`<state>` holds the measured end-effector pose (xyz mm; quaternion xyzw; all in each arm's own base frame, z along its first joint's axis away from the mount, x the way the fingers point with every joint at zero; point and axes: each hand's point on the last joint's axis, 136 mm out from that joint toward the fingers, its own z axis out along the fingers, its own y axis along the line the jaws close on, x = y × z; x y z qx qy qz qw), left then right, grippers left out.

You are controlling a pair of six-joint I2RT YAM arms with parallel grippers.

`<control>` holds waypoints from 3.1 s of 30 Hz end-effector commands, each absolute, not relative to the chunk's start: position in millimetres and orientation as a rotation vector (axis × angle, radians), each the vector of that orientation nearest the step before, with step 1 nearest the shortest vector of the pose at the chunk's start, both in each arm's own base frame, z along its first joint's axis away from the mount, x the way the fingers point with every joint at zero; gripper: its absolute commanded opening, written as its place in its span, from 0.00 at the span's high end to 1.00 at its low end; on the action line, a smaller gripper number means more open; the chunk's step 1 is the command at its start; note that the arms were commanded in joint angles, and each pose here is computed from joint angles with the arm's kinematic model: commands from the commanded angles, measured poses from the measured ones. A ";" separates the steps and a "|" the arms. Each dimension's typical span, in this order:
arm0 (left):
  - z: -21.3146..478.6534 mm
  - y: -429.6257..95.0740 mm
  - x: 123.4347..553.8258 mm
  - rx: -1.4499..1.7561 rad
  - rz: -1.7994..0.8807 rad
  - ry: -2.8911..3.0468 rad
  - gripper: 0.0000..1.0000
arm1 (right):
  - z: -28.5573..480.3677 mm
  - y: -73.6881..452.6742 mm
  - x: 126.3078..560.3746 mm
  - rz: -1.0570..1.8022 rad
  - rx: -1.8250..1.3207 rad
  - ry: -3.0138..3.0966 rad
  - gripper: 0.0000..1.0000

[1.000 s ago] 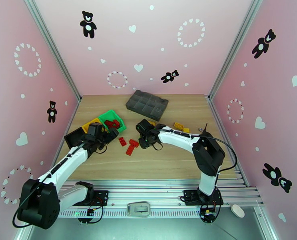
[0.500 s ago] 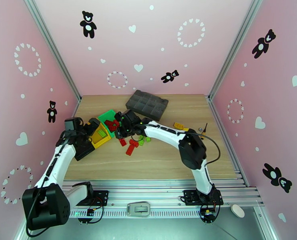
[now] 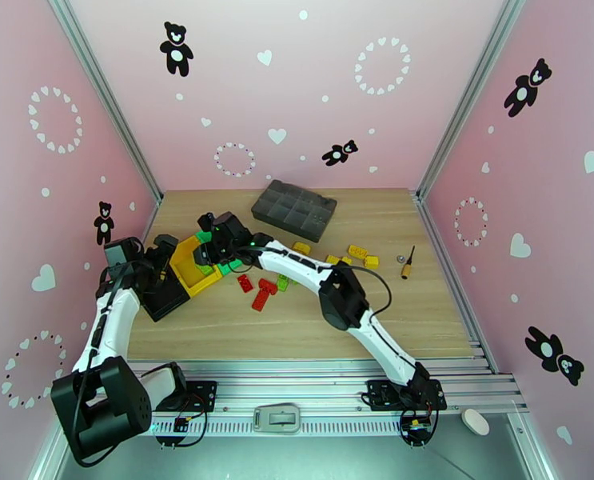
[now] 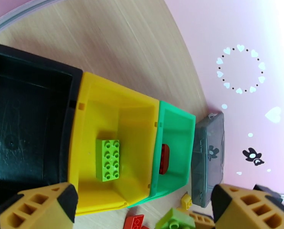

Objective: Sort the legos into containers by color

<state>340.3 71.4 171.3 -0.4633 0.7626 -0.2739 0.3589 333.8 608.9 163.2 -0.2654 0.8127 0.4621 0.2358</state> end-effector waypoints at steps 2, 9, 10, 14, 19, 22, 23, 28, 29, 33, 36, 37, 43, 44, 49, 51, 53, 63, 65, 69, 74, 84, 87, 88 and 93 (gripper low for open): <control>177.7 76.5 342.8 -1.197 -0.749 1.936 0.02 | 157.6 619.6 337.1 1.270 -0.724 2.224 0.50; 178.2 74.7 340.0 -1.200 -0.760 1.929 0.02 | 170.7 613.3 330.6 1.240 -0.788 2.208 0.46; 178.6 73.6 339.6 -1.196 -0.766 1.927 0.02 | 173.2 610.8 328.6 1.233 -0.800 2.207 0.46; 178.9 63.5 336.5 -1.166 -0.775 1.943 0.02 | 191.0 593.9 320.5 1.162 -0.831 2.179 0.46; 177.9 32.9 333.7 -1.068 -0.740 2.035 0.02 | 206.4 559.4 311.4 1.053 -0.850 2.168 0.46; 175.9 11.3 331.5 -1.001 -0.727 2.085 0.02 | 210.5 532.7 307.7 0.963 -0.841 2.180 0.46; 174.4 3.2 331.1 -0.976 -0.721 2.108 0.03 | 210.1 521.7 306.7 0.930 -0.837 2.191 0.46; 169.4 -42.4 328.7 -0.830 -0.704 2.216 0.05 | 192.4 458.1 311.9 0.711 -0.763 2.289 0.50; 168.2 -52.4 328.0 -0.798 -0.693 2.236 0.05 | 185.7 442.0 314.1 0.662 -0.738 2.319 0.51; 158.8 -97.0 325.2 -0.660 -0.675 2.323 0.06 | 155.0 383.2 322.0 0.516 -0.646 2.445 0.51; 150.2 -125.5 322.2 -0.577 -0.653 2.372 0.07 | 130.9 345.3 320.9 0.375 -0.624 2.513 0.48; 148.3 -133.4 321.6 -0.556 -0.648 2.382 0.06 | 124.4 336.5 319.6 0.340 -0.622 2.530 0.47; 126.4 -167.4 315.1 -0.485 -0.630 2.444 0.07 | 82.5 291.3 316.7 0.199 -0.571 2.637 0.45; 122.9 -171.9 314.4 -0.477 -0.633 2.452 0.07 | 75.7 289.3 315.4 0.195 -0.572 2.652 0.45; 107.0 -179.8 310.4 -0.470 -0.627 2.490 0.08 | 50.1 288.2 315.0 0.170 -0.579 2.705 0.46; 105.4 -179.0 308.9 -0.474 -0.627 2.491 0.08 | 43.5 287.8 317.0 0.155 -0.571 2.714 0.46; 105.9 -177.8 308.1 -0.475 -0.624 2.489 0.08 | 39.3 287.6 320.8 0.149 -0.559 2.717 0.48; 106.3 -173.5 306.0 -0.478 -0.601 2.488 0.08 | 25.2 290.8 334.6 0.155 -0.543 2.732 0.52; 106.2 -174.4 306.1 -0.475 -0.602 2.489 0.08 | 23.0 290.9 336.5 0.157 -0.539 2.736 0.52; 107.0 -174.6 306.9 -0.476 -0.602 2.489 0.08 | 22.3 292.6 340.0 0.154 -0.544 2.729 0.53; 107.2 -174.6 307.5 -0.476 -0.600 2.489 0.08 | 23.3 297.6 344.8 0.163 -0.556 2.724 0.52; 110.0 -170.8 306.8 -0.477 -0.578 2.485 0.07 | 20.8 308.8 352.1 0.190 -0.567 2.725 0.51; 110.4 -170.8 307.1 -0.477 -0.578 2.483 0.07 | 20.6 310.9 354.8 0.191 -0.562 2.725 0.50; 110.0 -170.4 306.3 -0.477 -0.575 2.485 0.07 | 20.0 311.3 354.9 0.186 -0.563 2.727 0.51; 111.6 -166.3 305.0 -0.487 -0.574 2.478 0.07 | 17.5 304.2 355.6 0.134 -0.556 2.733 0.55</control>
